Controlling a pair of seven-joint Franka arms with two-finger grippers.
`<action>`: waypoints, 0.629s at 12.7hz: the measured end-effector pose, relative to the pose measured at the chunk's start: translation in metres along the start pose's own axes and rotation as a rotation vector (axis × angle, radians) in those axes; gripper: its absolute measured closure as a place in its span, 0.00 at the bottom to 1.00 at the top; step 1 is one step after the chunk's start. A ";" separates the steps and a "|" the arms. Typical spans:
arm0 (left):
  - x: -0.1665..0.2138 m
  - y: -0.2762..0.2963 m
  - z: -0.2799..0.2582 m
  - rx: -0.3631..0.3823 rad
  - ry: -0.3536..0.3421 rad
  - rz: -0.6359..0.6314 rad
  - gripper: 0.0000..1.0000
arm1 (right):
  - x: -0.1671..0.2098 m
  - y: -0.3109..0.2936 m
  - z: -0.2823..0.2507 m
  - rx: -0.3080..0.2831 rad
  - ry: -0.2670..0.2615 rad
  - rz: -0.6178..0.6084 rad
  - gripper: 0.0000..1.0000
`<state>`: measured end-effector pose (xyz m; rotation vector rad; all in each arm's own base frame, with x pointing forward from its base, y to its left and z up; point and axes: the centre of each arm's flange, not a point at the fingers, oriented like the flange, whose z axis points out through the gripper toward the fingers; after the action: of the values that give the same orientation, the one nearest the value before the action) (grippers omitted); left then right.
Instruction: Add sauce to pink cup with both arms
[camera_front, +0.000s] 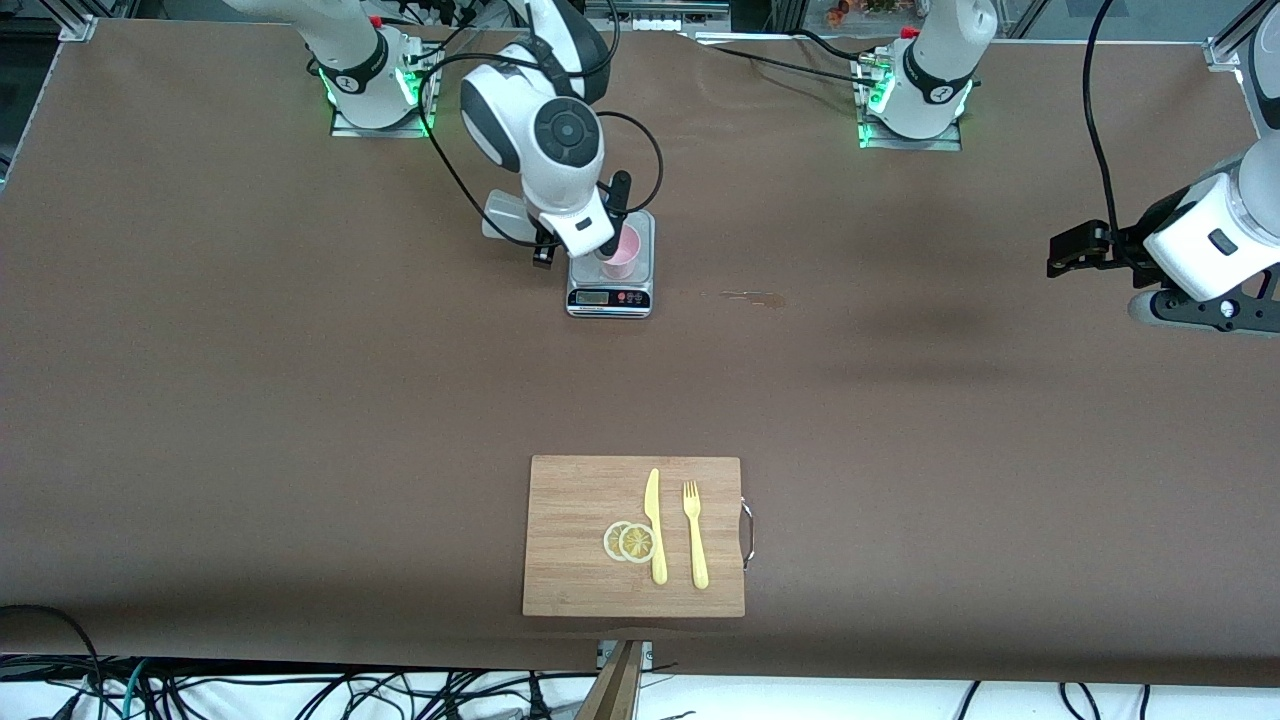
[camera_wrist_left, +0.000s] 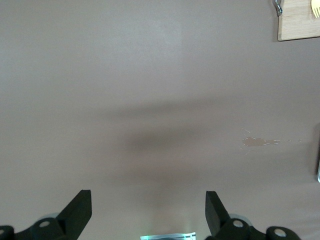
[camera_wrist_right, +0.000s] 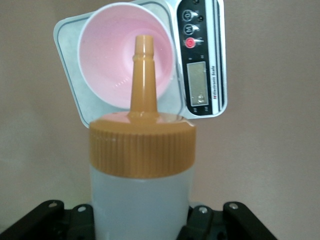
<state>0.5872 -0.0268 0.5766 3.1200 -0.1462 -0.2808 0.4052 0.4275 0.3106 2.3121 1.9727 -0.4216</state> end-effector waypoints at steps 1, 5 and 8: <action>0.000 0.000 0.000 0.000 0.000 0.000 0.00 | 0.004 -0.004 0.003 -0.015 -0.019 0.001 0.77; 0.000 0.000 0.000 0.000 0.000 0.000 0.00 | 0.008 -0.018 0.011 -0.045 -0.099 -0.018 0.77; 0.000 0.000 0.000 0.000 0.001 0.000 0.00 | 0.008 -0.025 0.012 -0.067 -0.150 -0.042 0.77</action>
<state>0.5873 -0.0269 0.5769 3.1201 -0.1466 -0.2796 0.3798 0.4373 0.3001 2.1359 1.9366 -0.5079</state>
